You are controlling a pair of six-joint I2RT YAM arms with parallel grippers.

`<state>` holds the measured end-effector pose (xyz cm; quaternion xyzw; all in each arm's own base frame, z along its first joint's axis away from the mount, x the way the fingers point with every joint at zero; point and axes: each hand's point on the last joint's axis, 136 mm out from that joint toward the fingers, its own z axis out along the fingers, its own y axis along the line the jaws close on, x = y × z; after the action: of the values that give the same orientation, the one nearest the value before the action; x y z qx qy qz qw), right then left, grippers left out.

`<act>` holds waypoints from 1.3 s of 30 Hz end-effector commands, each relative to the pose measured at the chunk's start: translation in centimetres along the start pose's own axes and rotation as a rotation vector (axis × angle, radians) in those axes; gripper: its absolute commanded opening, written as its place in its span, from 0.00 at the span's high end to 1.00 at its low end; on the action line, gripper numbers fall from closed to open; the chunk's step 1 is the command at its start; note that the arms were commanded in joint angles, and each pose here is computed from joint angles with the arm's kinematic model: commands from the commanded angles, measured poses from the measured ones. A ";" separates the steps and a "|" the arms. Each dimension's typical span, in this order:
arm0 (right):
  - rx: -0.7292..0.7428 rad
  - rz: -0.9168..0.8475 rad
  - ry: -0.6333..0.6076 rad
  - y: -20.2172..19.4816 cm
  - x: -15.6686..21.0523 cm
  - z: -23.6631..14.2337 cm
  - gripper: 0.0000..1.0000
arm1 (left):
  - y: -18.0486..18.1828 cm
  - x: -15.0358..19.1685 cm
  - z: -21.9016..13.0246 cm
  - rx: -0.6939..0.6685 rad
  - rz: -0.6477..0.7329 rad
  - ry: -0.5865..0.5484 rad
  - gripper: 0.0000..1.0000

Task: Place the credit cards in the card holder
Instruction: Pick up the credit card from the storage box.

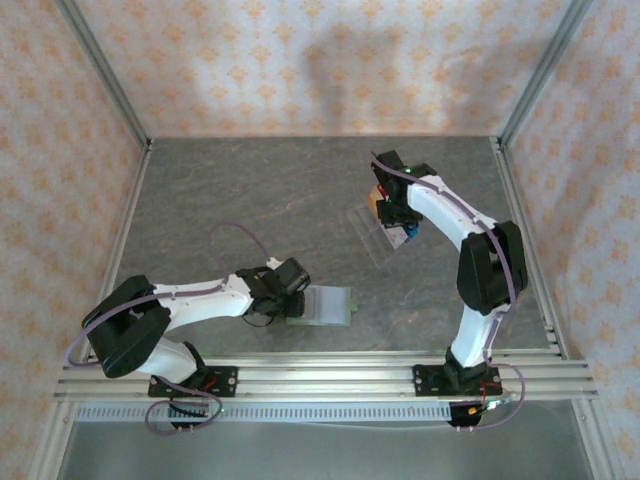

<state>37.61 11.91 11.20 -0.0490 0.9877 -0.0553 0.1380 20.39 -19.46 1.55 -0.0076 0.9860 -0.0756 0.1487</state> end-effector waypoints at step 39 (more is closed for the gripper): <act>-0.059 0.000 0.044 0.5 2.1 -0.4 0.79 | 2.2 2.3 2.0 -0.084 -0.018 0.090 0.46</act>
<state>35.92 12.64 10.11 -0.0544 0.9921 -0.0243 0.1101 20.46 -19.53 1.49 -0.0099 0.9863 -0.0744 0.1471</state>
